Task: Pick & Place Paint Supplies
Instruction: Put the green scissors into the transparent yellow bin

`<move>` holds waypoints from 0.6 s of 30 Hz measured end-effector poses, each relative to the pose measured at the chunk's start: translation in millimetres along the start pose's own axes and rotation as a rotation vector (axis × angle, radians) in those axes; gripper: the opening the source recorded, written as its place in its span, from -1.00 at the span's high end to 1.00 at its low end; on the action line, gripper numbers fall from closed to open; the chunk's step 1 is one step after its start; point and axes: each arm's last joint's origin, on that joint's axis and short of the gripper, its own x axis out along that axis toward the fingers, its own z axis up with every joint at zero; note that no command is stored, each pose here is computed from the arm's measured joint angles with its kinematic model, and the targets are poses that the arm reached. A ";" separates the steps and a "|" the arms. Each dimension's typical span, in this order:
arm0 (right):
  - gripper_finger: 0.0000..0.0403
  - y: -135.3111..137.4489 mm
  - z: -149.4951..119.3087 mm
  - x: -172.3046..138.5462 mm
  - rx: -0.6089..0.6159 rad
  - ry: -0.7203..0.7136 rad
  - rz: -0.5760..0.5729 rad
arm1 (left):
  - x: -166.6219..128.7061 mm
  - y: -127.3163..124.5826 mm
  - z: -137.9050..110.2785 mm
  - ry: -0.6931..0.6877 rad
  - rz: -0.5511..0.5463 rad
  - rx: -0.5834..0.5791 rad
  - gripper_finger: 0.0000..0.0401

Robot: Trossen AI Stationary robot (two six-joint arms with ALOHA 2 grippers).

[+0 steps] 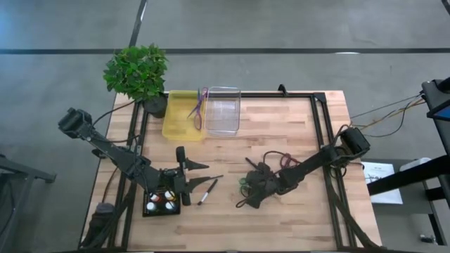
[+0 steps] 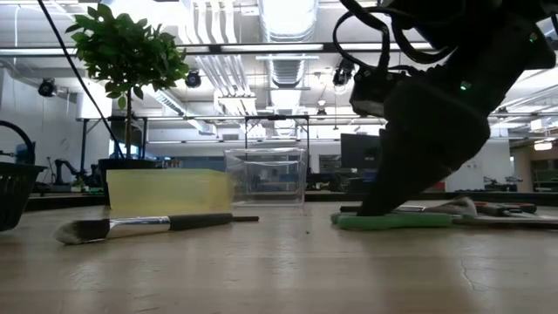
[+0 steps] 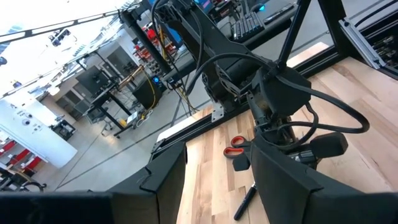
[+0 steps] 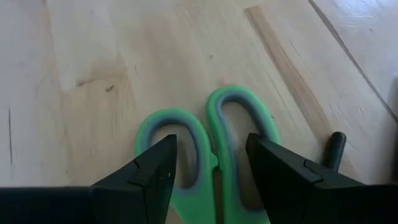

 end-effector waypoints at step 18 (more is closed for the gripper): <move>0.02 -5.0 7.4 0.9 -0.312 0.103 0.109 | 0.0 -1.0 -0.3 -0.009 -0.029 0.003 0.07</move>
